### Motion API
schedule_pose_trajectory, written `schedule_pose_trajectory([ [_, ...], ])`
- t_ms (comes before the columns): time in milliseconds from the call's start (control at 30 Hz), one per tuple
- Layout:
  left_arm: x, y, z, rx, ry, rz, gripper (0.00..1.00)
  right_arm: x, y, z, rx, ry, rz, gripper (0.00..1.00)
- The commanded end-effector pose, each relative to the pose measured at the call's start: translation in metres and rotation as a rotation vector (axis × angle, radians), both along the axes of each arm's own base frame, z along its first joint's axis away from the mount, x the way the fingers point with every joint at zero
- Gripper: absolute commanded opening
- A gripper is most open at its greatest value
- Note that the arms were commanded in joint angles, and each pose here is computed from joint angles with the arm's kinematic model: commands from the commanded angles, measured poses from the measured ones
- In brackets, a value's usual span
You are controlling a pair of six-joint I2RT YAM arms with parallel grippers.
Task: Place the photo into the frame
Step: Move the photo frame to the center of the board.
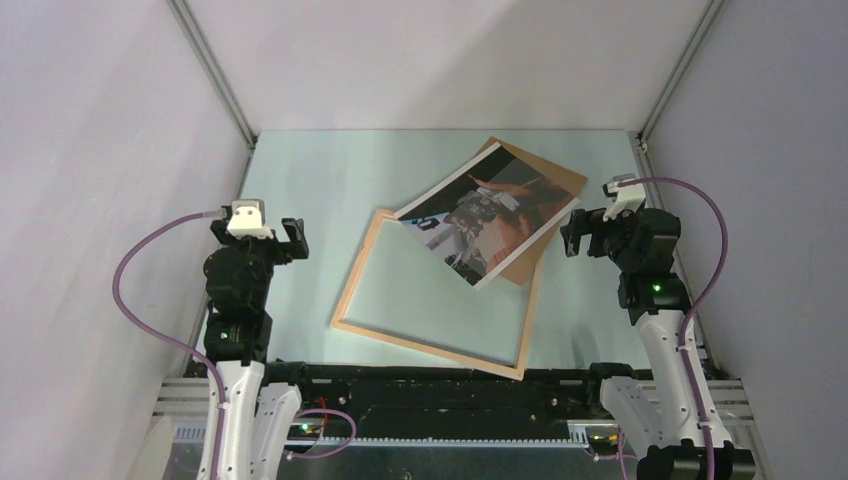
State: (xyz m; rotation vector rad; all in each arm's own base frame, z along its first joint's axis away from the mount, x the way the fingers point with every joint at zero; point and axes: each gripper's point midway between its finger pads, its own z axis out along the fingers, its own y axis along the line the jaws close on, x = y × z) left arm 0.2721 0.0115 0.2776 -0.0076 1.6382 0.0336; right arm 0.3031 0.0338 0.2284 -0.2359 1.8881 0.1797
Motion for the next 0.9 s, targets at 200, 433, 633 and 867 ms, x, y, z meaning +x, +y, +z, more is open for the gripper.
schedule_pose_trajectory([
  [200, -0.004, -0.003, 0.028, 0.020, -0.068, -0.021, 0.98, 0.000, 0.006, 0.021, -0.010, -0.059, 0.039, 1.00],
  [433, -0.006, -0.004, 0.029, 0.020, -0.068, -0.029, 0.98, 0.000, 0.007, 0.021, -0.007, -0.059, 0.044, 1.00],
  [633, -0.008, -0.005, 0.034, 0.022, -0.075, -0.032, 0.98, -0.002, 0.007, 0.026, -0.009, -0.074, 0.042, 1.00],
  [867, -0.014, -0.004, 0.043, 0.031, -0.083, -0.025, 0.98, -0.006, 0.009, 0.031, 0.003, -0.090, 0.053, 1.00],
])
